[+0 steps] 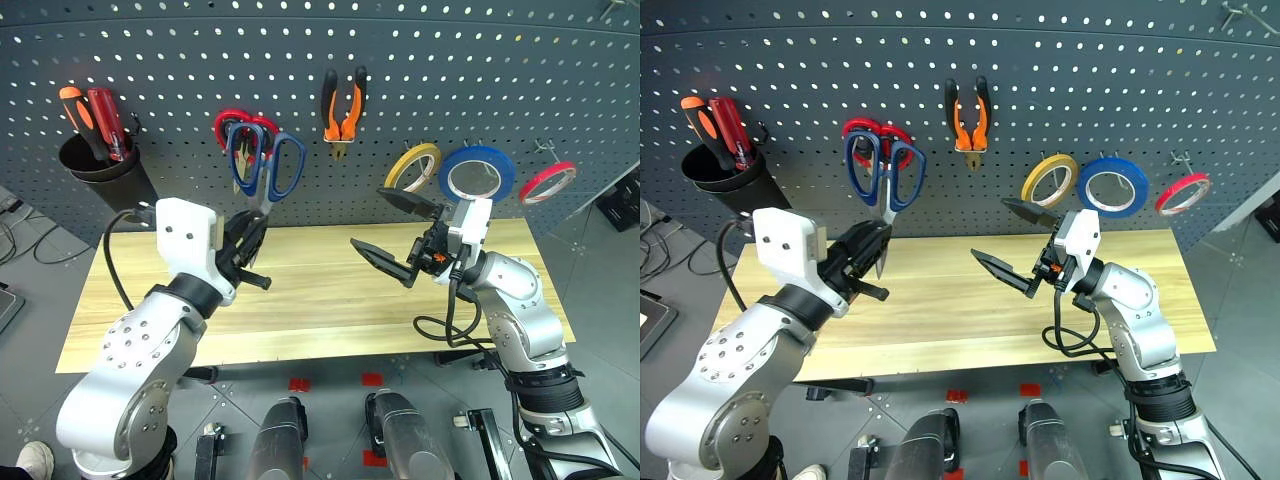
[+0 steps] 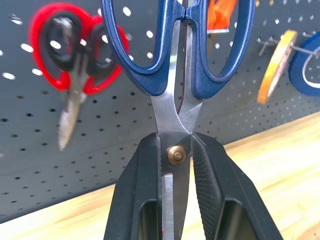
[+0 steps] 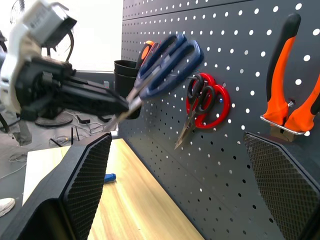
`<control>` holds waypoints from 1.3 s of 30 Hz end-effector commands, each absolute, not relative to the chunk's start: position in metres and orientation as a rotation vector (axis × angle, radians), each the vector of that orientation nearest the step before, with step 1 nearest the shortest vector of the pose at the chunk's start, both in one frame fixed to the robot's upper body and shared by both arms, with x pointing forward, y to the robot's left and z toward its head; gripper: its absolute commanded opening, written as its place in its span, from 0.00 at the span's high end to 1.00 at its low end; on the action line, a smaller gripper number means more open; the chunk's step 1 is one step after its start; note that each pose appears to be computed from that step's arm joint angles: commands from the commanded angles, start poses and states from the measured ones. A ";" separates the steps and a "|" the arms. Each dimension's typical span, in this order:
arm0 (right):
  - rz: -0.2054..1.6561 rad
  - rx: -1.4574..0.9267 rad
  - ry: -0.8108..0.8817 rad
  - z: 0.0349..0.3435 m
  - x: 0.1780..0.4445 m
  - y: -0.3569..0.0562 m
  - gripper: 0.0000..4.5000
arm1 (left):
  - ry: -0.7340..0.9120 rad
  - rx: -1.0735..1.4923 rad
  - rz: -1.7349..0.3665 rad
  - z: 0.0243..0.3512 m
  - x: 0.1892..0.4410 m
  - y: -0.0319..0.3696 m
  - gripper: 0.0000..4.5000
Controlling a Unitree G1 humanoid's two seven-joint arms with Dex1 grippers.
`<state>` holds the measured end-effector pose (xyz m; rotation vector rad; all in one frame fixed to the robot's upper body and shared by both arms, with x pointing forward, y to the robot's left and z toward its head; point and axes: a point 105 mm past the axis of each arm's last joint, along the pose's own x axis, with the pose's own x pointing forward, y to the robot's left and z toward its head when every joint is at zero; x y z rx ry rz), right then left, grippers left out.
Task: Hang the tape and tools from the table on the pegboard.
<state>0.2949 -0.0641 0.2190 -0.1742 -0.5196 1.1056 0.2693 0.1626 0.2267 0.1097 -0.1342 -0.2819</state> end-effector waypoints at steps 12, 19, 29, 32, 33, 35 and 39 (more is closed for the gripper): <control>1.120 -0.175 -0.592 0.232 0.290 -0.061 0.00 | -0.150 0.152 -0.227 0.232 0.267 0.184 0.88; 1.108 -0.180 -0.589 0.232 0.289 -0.063 0.00 | -0.146 0.149 -0.251 0.229 0.277 0.185 0.88; 1.102 -0.185 -0.586 0.231 0.286 -0.063 0.00 | -0.146 0.150 -0.291 0.223 0.293 0.181 0.88; 1.098 -0.186 -0.584 0.231 0.286 -0.064 0.00 | -0.140 0.156 -0.304 0.221 0.297 0.181 0.88; 1.097 -0.187 -0.583 0.231 0.286 -0.064 0.00 | -0.140 0.160 -0.311 0.220 0.297 0.180 0.88; 1.095 -0.188 -0.582 0.231 0.285 -0.064 0.00 | -0.145 0.161 -0.321 0.222 0.299 0.179 0.88; 1.091 -0.193 -0.581 0.231 0.285 -0.065 0.00 | -0.145 0.160 -0.334 0.221 0.302 0.178 0.88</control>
